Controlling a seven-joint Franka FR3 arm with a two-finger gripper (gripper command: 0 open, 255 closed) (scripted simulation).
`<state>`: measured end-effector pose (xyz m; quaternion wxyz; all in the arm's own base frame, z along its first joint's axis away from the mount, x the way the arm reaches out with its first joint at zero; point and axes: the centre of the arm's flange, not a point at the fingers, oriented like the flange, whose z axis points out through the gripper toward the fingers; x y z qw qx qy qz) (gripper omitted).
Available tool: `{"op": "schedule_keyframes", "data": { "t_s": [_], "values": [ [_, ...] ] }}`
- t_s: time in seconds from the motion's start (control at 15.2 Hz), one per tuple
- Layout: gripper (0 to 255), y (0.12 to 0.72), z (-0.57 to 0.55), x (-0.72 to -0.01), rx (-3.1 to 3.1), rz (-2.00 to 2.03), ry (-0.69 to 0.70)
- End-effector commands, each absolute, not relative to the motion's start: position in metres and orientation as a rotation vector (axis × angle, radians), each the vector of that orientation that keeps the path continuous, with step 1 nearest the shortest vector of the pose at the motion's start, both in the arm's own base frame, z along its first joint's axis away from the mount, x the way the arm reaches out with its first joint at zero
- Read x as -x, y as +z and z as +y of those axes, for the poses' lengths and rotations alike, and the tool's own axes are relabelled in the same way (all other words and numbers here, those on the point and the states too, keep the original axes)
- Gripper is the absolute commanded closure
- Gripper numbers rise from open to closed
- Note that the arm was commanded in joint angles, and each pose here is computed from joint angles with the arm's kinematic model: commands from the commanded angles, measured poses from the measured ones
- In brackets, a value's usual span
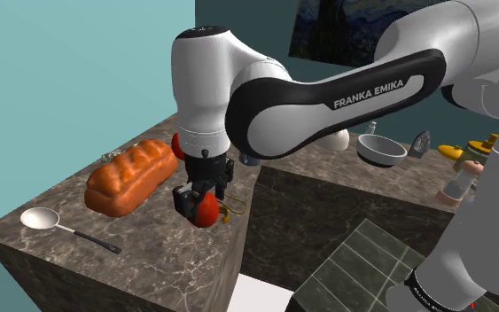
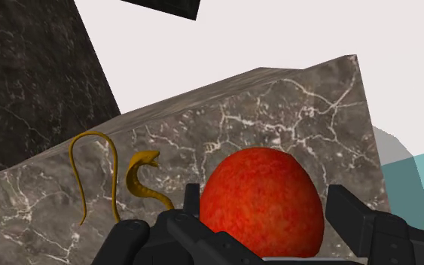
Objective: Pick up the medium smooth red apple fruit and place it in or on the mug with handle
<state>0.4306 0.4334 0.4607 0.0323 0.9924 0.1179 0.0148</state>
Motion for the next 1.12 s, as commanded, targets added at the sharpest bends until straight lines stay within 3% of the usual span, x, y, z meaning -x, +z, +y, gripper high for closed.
{"op": "schedule_keyframes", "data": {
  "t_s": [0.0,0.53,1.06],
  "values": [
    [255,0.472,0.433,-0.431,-3.055,0.363,0.045],
    [255,0.512,0.433,-0.431,-3.055,0.363,0.045],
    [255,0.515,0.343,-0.487,-3.055,0.363,0.045]
  ]
}}
